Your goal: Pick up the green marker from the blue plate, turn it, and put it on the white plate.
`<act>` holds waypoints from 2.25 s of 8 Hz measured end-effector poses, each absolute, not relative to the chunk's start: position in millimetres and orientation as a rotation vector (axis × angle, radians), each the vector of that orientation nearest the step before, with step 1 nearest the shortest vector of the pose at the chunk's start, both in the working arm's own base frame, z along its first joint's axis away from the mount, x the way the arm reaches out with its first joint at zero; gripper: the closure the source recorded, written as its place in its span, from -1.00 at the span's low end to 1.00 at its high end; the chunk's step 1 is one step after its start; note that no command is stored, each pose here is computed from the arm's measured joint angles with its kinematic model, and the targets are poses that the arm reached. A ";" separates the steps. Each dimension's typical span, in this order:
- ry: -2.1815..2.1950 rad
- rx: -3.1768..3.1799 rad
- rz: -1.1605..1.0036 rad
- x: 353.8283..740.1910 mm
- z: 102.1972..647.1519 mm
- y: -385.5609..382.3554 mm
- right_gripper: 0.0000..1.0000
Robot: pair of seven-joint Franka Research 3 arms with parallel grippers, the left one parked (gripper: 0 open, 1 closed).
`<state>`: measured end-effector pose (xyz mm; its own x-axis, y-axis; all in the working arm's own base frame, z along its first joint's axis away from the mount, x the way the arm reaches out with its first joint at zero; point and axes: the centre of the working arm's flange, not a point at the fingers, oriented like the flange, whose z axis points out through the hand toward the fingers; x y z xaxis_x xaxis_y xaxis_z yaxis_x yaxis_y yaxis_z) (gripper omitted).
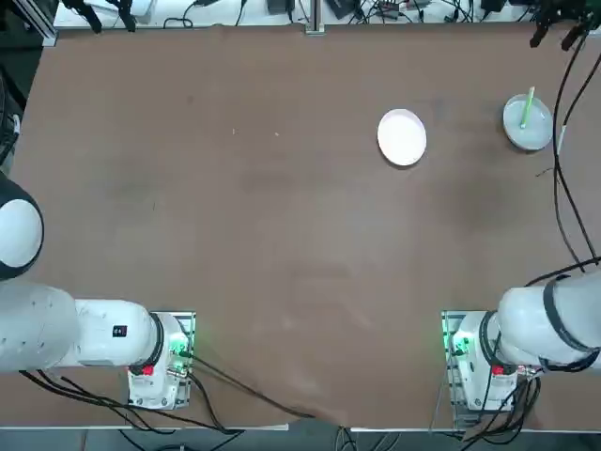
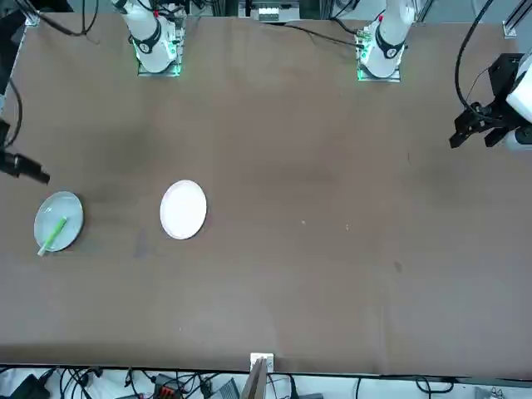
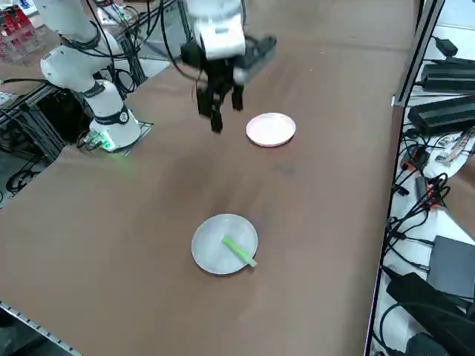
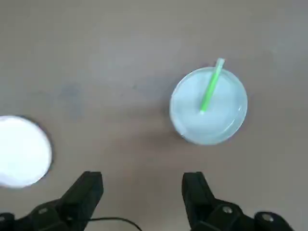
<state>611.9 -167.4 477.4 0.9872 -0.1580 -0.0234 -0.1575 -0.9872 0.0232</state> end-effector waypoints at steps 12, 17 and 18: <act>-0.301 3.072 0.122 638.9 236.7 -287.9 -0.46; -0.311 3.067 0.138 636.6 199.8 -293.4 -0.16; -0.314 3.068 0.134 635.7 197.4 -294.5 0.01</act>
<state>635.7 -294.5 197.4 0.9755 -0.1998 0.0919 -0.2046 -0.9778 0.0454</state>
